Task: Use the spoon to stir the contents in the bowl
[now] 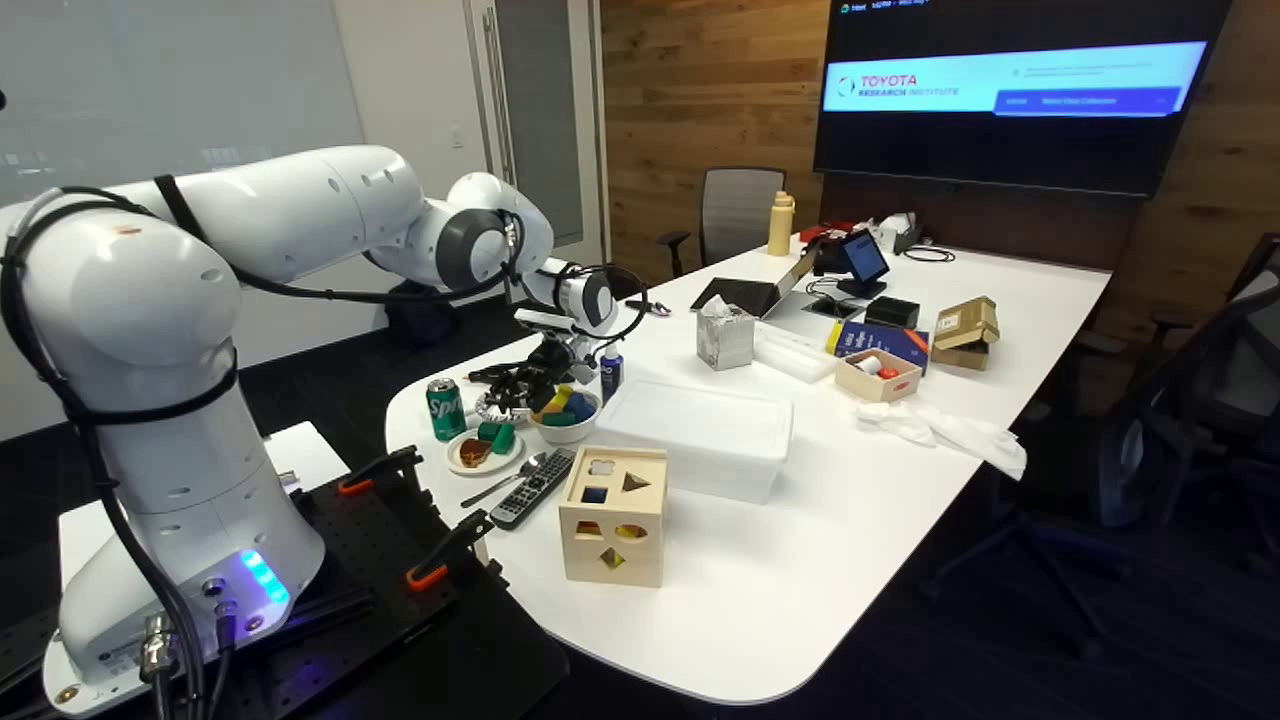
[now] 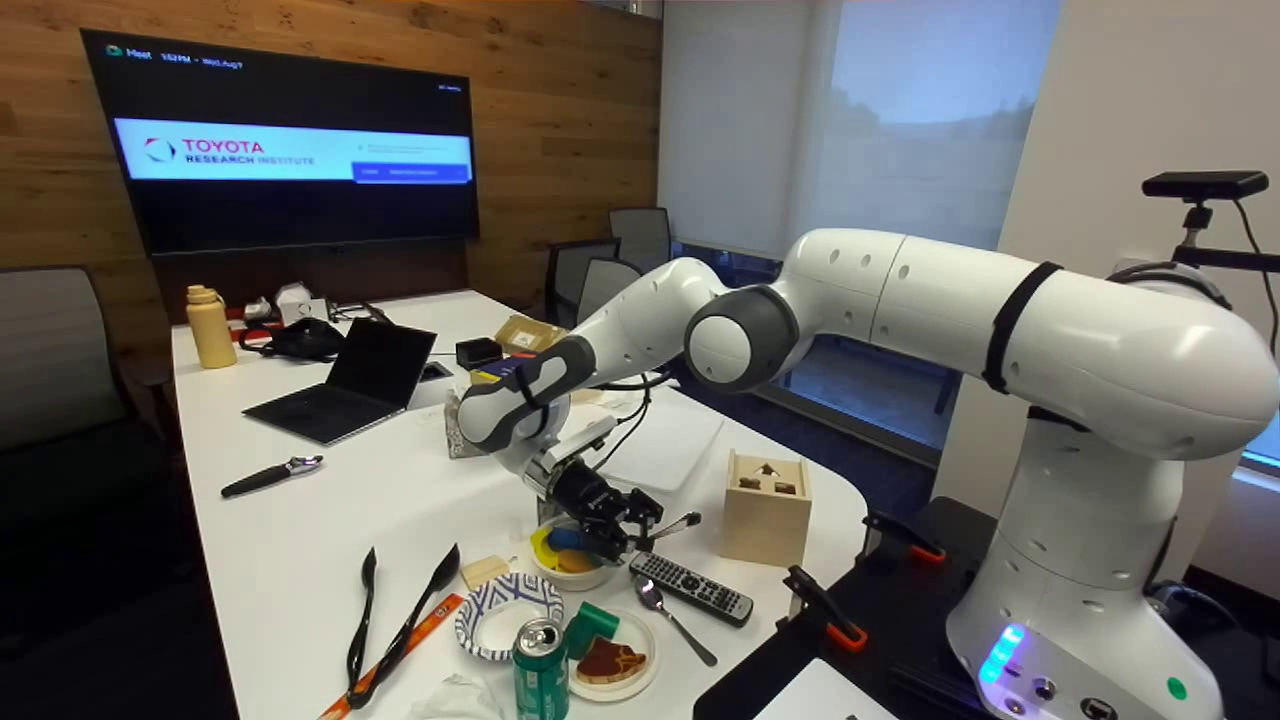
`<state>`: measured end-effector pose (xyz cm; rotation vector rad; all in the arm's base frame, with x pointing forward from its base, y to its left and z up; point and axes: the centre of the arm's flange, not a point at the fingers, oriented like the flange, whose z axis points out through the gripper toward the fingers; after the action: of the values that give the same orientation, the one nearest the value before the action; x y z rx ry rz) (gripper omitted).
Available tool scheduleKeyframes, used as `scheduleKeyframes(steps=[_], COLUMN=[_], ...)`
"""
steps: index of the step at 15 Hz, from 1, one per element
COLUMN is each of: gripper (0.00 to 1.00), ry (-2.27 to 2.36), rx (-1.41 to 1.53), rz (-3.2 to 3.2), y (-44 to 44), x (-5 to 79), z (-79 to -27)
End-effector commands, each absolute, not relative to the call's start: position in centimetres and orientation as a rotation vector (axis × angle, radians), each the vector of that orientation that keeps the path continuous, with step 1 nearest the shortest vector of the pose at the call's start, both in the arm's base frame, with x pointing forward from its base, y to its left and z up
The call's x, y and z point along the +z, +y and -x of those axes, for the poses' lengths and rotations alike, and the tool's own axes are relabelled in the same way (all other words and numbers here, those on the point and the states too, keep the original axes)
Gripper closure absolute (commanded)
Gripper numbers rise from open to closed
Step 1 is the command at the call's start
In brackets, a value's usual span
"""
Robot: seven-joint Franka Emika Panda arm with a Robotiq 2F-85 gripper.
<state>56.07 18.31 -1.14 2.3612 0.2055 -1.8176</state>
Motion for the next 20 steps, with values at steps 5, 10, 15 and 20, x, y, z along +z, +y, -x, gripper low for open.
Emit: scheduleKeyframes(steps=[5, 10, 15, 20], gripper=[1.00, 1.00, 1.00, 1.00], ry=[0.158, 0.114, 0.082, -0.001], rx=[-1.753, -1.589, -1.385, -1.184], rz=[-2.355, -2.430, -2.512, -2.554], y=[19.0, 18.6, 18.7, 18.7], x=[-3.0, -3.1, -2.4, -0.4], z=[-59.9, -60.7, -61.4, -62.3])
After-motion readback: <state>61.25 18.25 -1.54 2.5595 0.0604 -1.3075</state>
